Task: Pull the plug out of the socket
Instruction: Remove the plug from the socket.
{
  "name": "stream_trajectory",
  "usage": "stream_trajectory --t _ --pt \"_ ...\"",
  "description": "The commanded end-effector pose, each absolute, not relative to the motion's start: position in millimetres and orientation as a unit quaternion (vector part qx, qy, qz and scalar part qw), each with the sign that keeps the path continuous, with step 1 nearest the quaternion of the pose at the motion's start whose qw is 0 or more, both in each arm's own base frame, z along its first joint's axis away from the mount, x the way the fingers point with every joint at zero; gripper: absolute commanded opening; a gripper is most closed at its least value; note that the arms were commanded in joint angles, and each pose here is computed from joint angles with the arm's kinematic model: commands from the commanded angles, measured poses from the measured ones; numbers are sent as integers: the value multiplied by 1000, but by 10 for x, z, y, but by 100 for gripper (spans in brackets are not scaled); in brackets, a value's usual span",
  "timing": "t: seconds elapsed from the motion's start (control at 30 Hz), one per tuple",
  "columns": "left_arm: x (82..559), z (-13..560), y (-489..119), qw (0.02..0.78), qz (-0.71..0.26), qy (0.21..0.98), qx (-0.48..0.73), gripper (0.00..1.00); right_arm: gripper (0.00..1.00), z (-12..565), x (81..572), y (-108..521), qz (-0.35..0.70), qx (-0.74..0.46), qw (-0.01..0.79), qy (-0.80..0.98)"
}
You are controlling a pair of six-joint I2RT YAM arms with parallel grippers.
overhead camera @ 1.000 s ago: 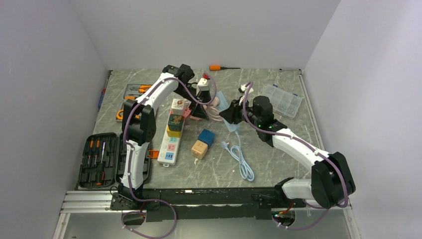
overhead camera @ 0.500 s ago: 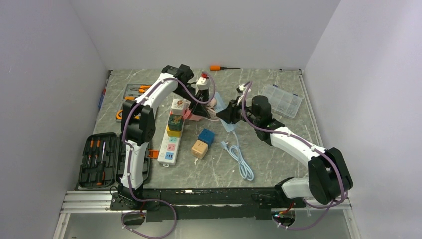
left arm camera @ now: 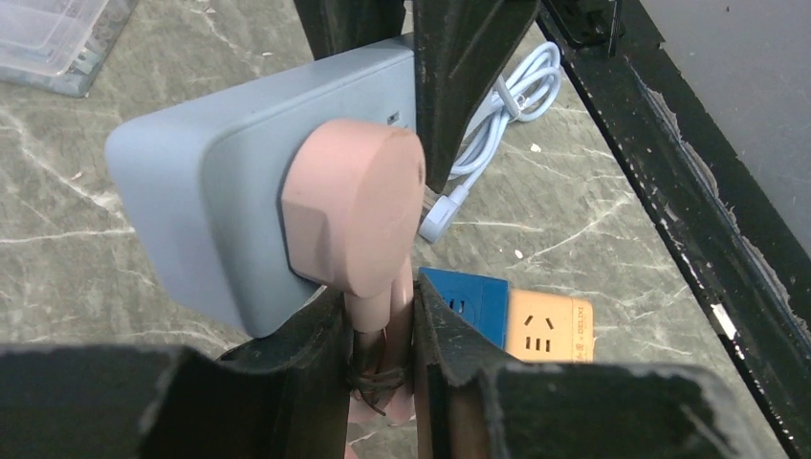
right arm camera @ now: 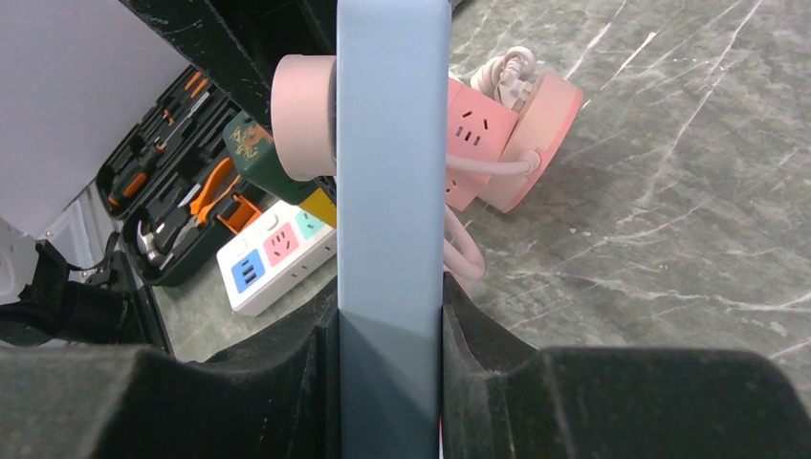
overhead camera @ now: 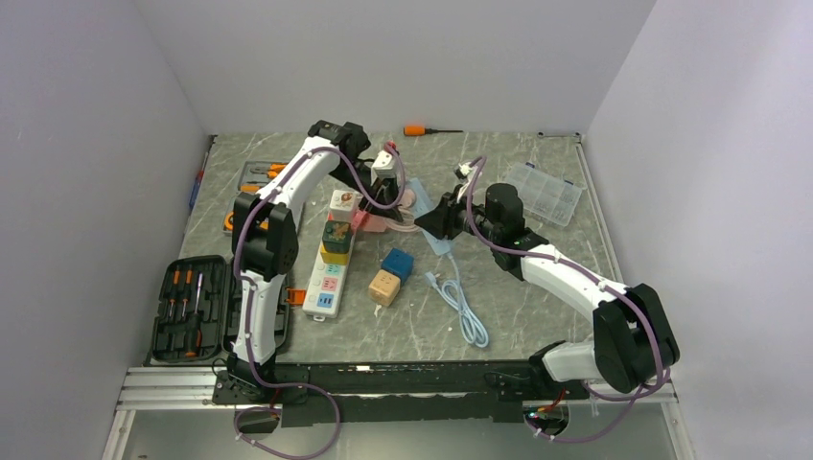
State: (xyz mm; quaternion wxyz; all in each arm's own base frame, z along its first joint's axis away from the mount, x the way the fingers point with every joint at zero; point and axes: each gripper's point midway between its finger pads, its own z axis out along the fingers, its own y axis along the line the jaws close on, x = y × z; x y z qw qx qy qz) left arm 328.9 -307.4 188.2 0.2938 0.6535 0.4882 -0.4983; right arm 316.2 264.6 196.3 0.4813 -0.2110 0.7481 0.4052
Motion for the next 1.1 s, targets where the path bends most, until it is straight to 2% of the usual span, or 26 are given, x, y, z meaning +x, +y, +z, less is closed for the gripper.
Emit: stream_trajectory --t 0.0,0.2,0.57,0.77,1.07 --pt "3099 2144 -2997 298 -503 468 662 12 0 2077 3270 2502 403 -202 509 733" --pt "3050 2097 -2950 293 -493 466 674 8 0 1969 3486 2275 384 -180 511 748" --pt "3053 2179 -2967 306 -499 459 669 7 0 1838 3494 2476 404 -200 481 752" --pt "2984 2284 -2989 322 -504 441 669 0 0 1685 3491 2535 382 -197 472 770" --pt "2684 2197 -2965 301 -477 412 716 0 0 1143 4027 2338 282 -118 446 841"
